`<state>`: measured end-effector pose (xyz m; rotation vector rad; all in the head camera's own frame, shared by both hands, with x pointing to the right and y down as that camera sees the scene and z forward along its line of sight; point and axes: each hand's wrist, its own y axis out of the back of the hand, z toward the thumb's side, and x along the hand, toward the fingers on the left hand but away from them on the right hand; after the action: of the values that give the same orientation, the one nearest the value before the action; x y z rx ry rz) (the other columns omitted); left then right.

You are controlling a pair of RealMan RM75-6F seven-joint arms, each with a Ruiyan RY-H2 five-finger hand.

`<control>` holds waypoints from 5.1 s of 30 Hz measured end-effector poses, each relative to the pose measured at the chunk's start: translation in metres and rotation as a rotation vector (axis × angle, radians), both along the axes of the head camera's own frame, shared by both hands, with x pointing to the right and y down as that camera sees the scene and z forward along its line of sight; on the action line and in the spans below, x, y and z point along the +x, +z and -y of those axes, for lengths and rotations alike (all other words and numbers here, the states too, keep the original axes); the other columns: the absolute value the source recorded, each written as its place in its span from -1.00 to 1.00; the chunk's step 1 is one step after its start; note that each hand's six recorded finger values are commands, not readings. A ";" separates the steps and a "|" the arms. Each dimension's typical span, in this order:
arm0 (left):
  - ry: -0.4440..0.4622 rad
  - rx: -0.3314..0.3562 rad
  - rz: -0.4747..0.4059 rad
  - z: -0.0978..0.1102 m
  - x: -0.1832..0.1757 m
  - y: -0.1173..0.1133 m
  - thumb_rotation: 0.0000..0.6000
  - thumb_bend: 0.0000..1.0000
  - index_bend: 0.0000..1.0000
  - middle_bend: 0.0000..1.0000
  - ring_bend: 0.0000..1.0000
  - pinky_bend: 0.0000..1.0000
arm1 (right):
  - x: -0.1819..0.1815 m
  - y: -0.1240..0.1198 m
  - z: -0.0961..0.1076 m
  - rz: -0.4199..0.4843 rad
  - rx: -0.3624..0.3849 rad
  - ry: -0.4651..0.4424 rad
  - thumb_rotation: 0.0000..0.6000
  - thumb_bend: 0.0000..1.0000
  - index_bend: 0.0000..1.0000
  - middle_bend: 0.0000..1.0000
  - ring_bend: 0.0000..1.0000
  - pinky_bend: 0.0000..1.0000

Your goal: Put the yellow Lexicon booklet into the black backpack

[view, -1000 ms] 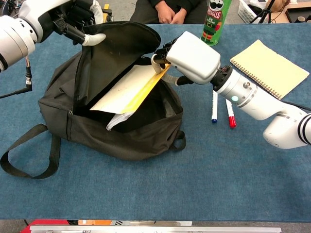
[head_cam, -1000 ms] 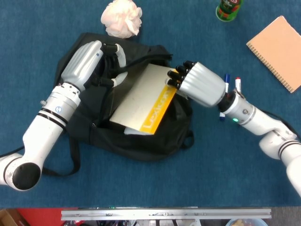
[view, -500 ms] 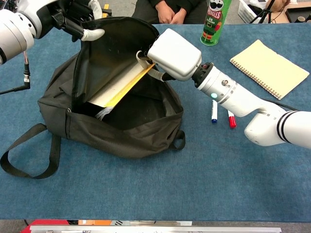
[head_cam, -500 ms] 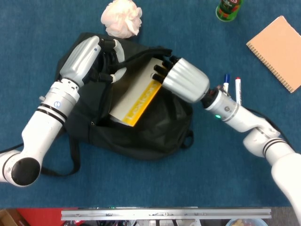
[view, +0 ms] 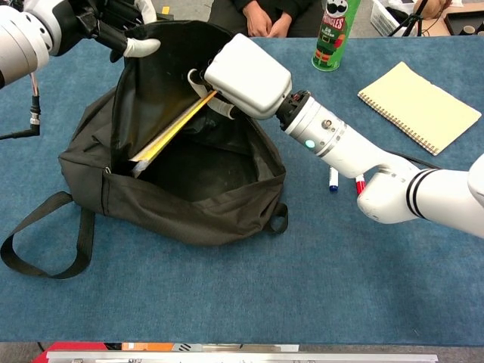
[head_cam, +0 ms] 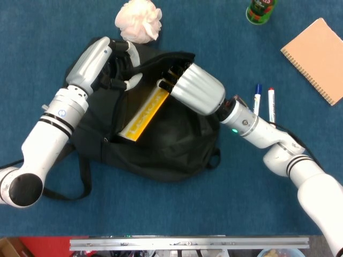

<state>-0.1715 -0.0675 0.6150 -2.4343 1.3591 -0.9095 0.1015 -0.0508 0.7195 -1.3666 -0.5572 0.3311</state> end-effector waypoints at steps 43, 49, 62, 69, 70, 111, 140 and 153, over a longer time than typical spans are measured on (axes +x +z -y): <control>0.004 -0.072 -0.023 -0.011 -0.007 -0.002 1.00 -0.34 0.19 0.30 0.30 0.52 | 0.017 0.060 -0.034 -0.190 -0.127 0.016 1.00 -0.23 0.92 0.53 0.26 0.47; 0.010 -0.076 -0.021 -0.013 -0.005 -0.002 1.00 -0.34 0.18 0.30 0.31 0.52 | 0.007 0.060 -0.031 -0.176 -0.148 0.038 1.00 -0.29 0.92 0.52 0.23 0.46; 0.006 -0.080 -0.020 -0.013 -0.009 -0.003 1.00 -0.34 0.16 0.29 0.30 0.52 | 0.000 0.068 -0.039 -0.179 -0.202 0.047 1.00 -0.43 0.44 0.23 0.00 0.13; 0.004 -0.079 -0.020 -0.012 -0.011 -0.003 1.00 -0.34 0.14 0.28 0.30 0.52 | 0.004 0.069 -0.044 -0.156 -0.221 0.088 1.00 -0.55 -0.69 -0.31 -0.50 -0.30; 0.003 -0.079 -0.019 -0.012 -0.012 -0.003 1.00 -0.34 0.14 0.28 0.30 0.52 | 0.004 0.068 -0.044 -0.150 -0.226 0.092 1.00 -0.55 -0.75 -0.34 -0.53 -0.33; 0.278 -0.194 0.092 -0.054 0.013 0.014 1.00 -0.34 -0.80 -0.57 -0.61 -0.36 | 0.174 -0.061 -0.044 -0.102 -0.418 0.198 1.00 -0.97 -0.72 -0.36 -0.70 -0.49; -0.089 0.239 0.442 -0.043 -0.158 0.032 1.00 -0.34 -0.34 -0.43 -0.59 -0.36 | 0.380 -0.106 -0.057 -0.238 -0.470 0.799 1.00 -0.42 0.52 0.38 0.12 0.35; -0.154 0.305 0.548 -0.116 -0.211 0.026 1.00 -0.34 -0.26 -0.40 -0.59 -0.36 | 0.406 -0.133 -0.082 -0.181 -0.413 0.904 1.00 -0.42 0.63 0.46 0.19 0.38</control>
<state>-0.3828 0.0480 0.6406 -1.7038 1.3589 -1.1901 0.5073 0.0312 0.5869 -1.3818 -0.9718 1.3479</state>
